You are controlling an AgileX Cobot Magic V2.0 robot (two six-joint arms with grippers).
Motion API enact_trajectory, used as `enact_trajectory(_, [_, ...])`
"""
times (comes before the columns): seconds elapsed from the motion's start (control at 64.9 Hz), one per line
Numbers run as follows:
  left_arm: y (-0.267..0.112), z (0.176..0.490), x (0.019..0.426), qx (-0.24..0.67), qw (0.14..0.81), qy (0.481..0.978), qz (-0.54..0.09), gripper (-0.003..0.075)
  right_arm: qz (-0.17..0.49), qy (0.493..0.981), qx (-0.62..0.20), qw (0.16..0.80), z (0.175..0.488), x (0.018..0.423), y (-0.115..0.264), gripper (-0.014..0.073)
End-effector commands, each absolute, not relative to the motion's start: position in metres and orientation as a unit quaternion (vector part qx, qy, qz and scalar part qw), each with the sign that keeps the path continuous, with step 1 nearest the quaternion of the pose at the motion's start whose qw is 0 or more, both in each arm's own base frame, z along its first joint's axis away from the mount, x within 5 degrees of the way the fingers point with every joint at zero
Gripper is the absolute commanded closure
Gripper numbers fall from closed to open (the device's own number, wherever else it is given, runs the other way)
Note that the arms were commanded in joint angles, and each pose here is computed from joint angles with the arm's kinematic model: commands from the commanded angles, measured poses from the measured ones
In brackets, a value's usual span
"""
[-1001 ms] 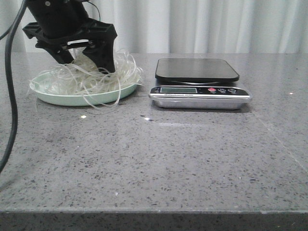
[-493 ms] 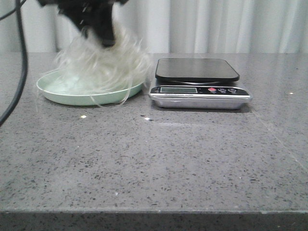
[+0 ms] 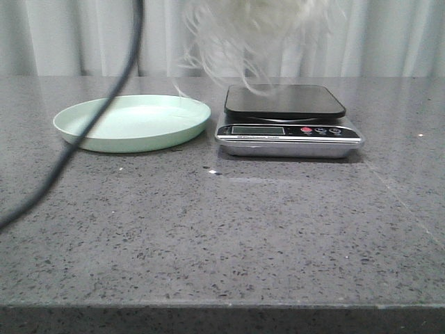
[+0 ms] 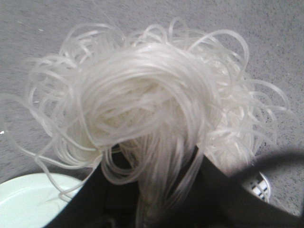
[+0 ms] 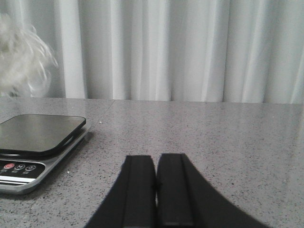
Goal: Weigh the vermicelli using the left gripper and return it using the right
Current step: 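Lift the vermicelli with the left gripper and carry it over the scale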
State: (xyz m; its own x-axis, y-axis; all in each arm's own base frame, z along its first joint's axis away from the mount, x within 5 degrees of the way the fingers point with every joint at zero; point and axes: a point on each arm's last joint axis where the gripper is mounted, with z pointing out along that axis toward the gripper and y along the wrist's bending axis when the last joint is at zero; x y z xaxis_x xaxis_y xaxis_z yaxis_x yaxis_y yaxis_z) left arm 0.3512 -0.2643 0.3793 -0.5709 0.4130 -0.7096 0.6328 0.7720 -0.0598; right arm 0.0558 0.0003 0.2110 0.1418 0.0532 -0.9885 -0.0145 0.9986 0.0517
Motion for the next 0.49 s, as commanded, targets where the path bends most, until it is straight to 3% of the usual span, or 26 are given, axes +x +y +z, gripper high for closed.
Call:
enact_trajectory(0.0, [-0.275, 0.396, 0.351, 0.293, 0.408, 0.845, -0.184, 0.0593, 0.014, 0.618, 0.011, 0.786, 0.221, 0.053, 0.000, 0.0428])
enact_trajectory(0.262, [-0.287, 0.368, 0.362, 0.299, 0.379, 0.858, -0.176, 0.0548, 0.014, 0.618, 0.011, 0.786, 0.221, 0.053, 0.000, 0.0428])
enact_trajectory(0.477, [-0.287, 0.372, 0.361, 0.300, 0.380, 0.857, -0.177, 0.0312, 0.014, 0.618, 0.011, 0.786, 0.221, 0.053, 0.000, 0.0428])
